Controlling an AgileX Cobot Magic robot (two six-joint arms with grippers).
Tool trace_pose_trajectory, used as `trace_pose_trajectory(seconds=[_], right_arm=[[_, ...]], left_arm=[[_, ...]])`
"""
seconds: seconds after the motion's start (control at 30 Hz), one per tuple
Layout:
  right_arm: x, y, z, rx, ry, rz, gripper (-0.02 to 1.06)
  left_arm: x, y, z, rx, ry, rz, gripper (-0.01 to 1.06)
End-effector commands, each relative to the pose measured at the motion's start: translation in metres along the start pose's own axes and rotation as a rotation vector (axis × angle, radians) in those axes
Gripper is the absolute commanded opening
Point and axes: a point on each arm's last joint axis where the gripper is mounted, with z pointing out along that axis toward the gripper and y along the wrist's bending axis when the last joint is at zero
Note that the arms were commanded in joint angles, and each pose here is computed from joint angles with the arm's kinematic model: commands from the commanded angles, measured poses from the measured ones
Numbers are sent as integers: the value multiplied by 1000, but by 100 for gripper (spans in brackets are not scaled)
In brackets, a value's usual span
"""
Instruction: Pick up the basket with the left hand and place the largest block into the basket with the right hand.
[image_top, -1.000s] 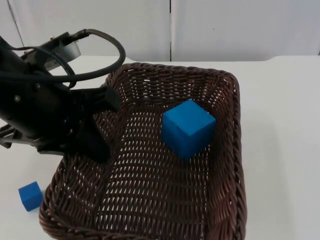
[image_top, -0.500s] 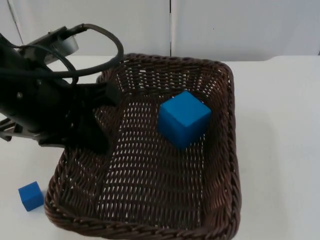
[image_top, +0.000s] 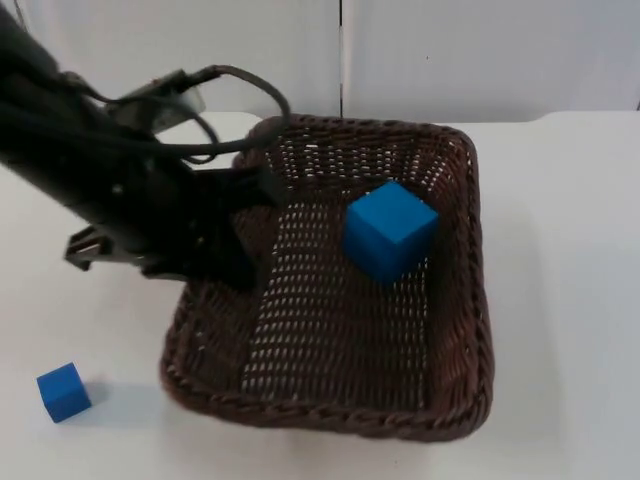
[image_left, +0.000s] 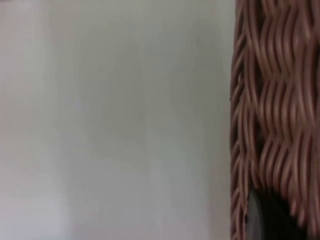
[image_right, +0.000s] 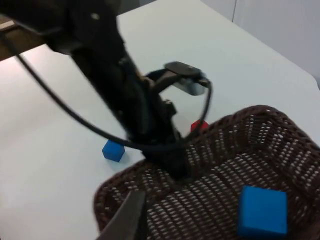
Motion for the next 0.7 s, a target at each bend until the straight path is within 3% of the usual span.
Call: trace_pose_trajectory(seconds=[0.0,0.53,0.6,0.67], right_arm=[[1,2,-2,-5,2,-9,105],[2,2,-2,-11,15,-9,105],[2,2,-2,-12,17,-9,105],[2,3,-2,-13,19,-9,105]], left_arm=[[-14,-2,8,27,-25,-34,0],[-43,11,59,26,5,-76,0],[-43,10,59,34,3,-76,4],[-43,9,59,40,4,-69,18]])
